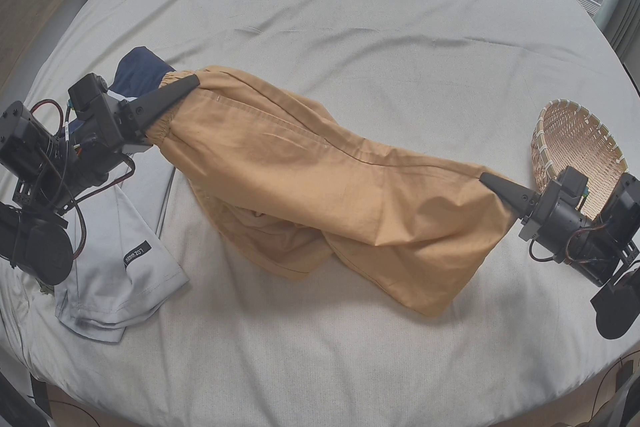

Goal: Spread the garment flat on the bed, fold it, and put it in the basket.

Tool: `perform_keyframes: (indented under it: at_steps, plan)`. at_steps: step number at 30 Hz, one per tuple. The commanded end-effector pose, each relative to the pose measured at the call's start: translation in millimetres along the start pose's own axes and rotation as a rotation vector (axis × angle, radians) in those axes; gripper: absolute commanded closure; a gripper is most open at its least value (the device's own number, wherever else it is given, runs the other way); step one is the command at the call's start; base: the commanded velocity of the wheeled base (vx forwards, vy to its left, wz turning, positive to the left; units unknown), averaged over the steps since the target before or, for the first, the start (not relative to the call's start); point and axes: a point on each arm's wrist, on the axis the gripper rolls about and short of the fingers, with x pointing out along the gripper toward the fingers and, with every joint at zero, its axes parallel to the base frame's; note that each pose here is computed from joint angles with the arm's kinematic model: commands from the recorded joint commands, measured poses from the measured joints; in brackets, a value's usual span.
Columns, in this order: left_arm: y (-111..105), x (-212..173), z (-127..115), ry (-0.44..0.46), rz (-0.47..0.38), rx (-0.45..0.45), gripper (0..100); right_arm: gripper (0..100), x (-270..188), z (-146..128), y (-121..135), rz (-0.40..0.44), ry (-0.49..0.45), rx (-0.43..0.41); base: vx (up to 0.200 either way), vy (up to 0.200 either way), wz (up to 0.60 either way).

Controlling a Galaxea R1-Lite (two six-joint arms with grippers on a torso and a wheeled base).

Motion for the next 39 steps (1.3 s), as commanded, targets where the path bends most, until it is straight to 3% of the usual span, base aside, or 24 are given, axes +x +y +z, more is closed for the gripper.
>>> perform_keyframes:
  at_steps: [1, 9, 15, 23, 31, 39]
  plan:
    - [-27.0, 2.3, 14.9, -0.027, -0.059, 0.056, 100, 100, -22.1, 10.7, 32.5, 0.065, -0.081, -0.029, 0.000, 0.000, 0.00]
    - [-71.8, 15.6, 24.3, -0.048, -0.194, 0.111, 100, 100, -48.4, 19.6, 54.3, 0.080, -0.133, -0.062, 0.000, 0.000, 0.00]
    - [-96.9, 9.6, 33.4, -0.062, -0.228, 0.144, 100, 100, -56.3, 53.6, 85.4, 0.074, -0.198, -0.097, 0.000, 0.000, 0.00]
    - [-97.8, -0.1, 41.8, -0.080, -0.188, 0.166, 100, 100, -64.6, 102.3, 155.2, 0.084, -0.215, -0.124, 0.000, 0.000, 0.00]
    - [-99.4, -4.0, 52.6, -0.106, -0.173, 0.203, 100, 100, -68.2, 136.0, 201.5, 0.103, -0.241, -0.182, 0.000, 0.000, 0.00]
    - [-106.6, -5.4, 60.0, -0.119, -0.189, 0.188, 100, 100, -73.8, 164.0, 249.1, 0.182, -0.279, -0.226, 0.000, 0.000, 0.00]
